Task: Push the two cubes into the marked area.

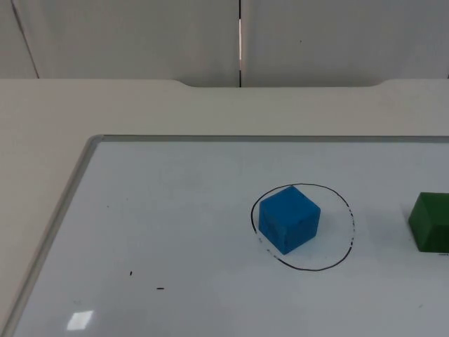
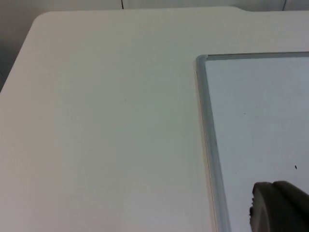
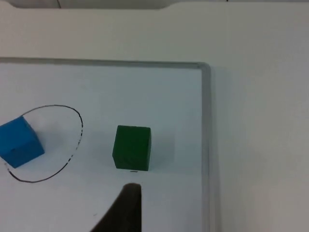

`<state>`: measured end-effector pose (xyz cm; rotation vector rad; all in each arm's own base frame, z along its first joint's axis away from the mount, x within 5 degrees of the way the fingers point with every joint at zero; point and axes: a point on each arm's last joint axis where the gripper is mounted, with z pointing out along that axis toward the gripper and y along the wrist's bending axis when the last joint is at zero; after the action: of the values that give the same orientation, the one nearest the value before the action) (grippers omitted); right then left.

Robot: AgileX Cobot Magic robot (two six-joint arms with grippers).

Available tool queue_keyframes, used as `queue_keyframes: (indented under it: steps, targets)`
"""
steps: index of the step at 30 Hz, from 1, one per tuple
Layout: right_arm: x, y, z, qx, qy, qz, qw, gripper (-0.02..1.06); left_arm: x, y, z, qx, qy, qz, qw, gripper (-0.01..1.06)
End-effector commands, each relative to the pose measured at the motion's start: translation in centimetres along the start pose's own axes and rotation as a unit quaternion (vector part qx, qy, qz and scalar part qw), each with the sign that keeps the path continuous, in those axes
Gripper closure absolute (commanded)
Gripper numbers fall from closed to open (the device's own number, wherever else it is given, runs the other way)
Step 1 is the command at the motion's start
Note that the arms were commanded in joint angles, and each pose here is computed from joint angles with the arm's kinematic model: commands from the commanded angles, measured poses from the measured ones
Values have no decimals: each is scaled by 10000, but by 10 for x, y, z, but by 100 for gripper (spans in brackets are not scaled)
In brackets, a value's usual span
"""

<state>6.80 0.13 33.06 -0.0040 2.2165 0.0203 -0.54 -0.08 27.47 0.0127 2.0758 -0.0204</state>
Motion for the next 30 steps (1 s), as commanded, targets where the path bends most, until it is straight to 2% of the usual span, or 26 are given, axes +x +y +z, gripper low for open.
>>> queue_keyframes:
  steps: [1,5,6,11,12,14,15,16,20,21,24,30]
  targets:
    - [-10,0,15,29,200,-6,9998,4,0,0,1,-22,-57,-2,10000,105]
    - [-19,1,53,35,878,10,9961,12,0,0,1,-22,-57,-2,10000,105]
    - [-19,1,53,35,878,10,9961,12,0,0,1,-22,-57,-2,10000,105]
    - [-21,1,97,62,1713,-9,9852,45,0,0,1,-22,-57,-2,10000,105]
    - [-21,1,97,62,1713,-9,9852,45,0,0,1,-22,-57,-2,10000,105]
    - [-20,1,111,64,1911,-10,9815,58,0,0,1,-22,-57,-2,10000,105]
    - [-20,1,121,66,2022,-12,9793,69,0,0,1,-22,-57,-2,10000,105]
    - [-20,1,121,66,2022,-12,9793,69,0,0,1,-22,-57,-2,10000,105]
    - [-22,1,137,60,1981,-15,9802,91,0,0,1,-22,-57,-2,10000,105]
    - [-22,1,137,60,1981,-15,9802,91,0,0,1,-22,-57,-2,10000,105]
    - [-25,1,143,54,1845,-15,9828,104,0,0,1,-22,-57,-2,10000,105]
    - [-25,1,148,62,1817,-34,9833,104,0,0,1,-22,-57,28,10000,105]
